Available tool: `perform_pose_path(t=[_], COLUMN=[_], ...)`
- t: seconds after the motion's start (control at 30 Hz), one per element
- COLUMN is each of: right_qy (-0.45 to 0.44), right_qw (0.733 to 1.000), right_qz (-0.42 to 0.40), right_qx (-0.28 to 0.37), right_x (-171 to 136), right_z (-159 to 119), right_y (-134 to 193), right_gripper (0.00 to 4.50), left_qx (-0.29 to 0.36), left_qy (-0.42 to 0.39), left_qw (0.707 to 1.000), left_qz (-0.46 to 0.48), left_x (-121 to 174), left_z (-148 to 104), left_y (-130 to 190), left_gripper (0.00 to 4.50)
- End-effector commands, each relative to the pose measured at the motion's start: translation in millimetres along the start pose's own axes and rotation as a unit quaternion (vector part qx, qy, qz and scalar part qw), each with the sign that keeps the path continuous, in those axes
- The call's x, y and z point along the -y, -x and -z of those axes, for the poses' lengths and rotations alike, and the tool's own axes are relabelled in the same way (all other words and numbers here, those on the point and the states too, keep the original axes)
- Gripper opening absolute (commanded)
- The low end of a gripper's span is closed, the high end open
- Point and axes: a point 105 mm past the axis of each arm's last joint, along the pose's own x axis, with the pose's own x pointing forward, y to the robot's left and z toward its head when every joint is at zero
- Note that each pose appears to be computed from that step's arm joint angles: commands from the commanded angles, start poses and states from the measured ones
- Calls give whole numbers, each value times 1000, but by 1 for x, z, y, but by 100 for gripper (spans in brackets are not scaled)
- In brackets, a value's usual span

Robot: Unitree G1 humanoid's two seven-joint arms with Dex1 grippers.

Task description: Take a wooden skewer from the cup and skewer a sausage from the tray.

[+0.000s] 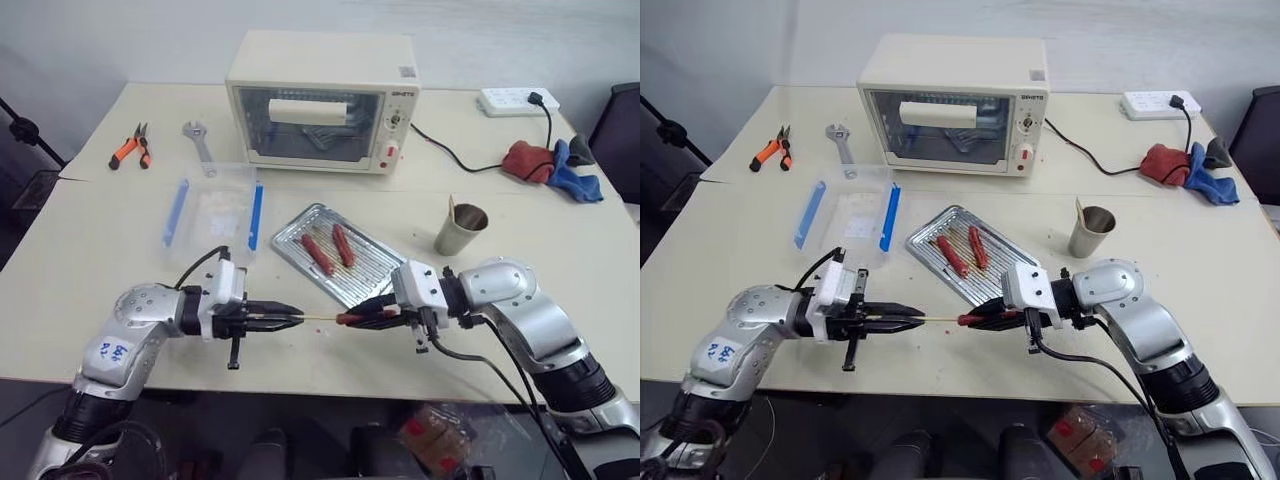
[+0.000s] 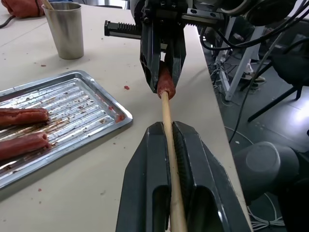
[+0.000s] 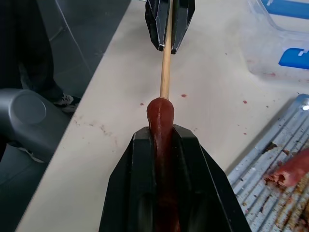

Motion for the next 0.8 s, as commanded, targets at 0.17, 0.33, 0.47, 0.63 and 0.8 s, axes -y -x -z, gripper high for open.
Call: perform_pose_path(t=[0.17, 0.33, 0.47, 0.63, 0.8], right_qy=[42, 48, 45, 15, -2], right_qw=[998, 997, 996, 998, 1000], right_qz=[-24, -38, -45, -26, 3], right_qx=[42, 53, 63, 48, 19], right_x=[3, 2, 1, 2, 0], right_z=[-28, -34, -38, -32, -18], right_y=[-21, -29, -32, -21, 3], right_gripper=[29, 29, 29, 29, 140], left_qx=[18, 26, 34, 34, 16], left_qy=[-20, -21, -22, -21, -19], left_qw=[998, 996, 995, 997, 999], left_qz=[59, 79, 86, 62, 21], left_x=[4, 1, -1, -9, -16], left_z=[-6, -8, -11, -11, -8], left_y=[-37, -54, -60, -47, -14], left_gripper=[0, 0, 0, 0, 0])
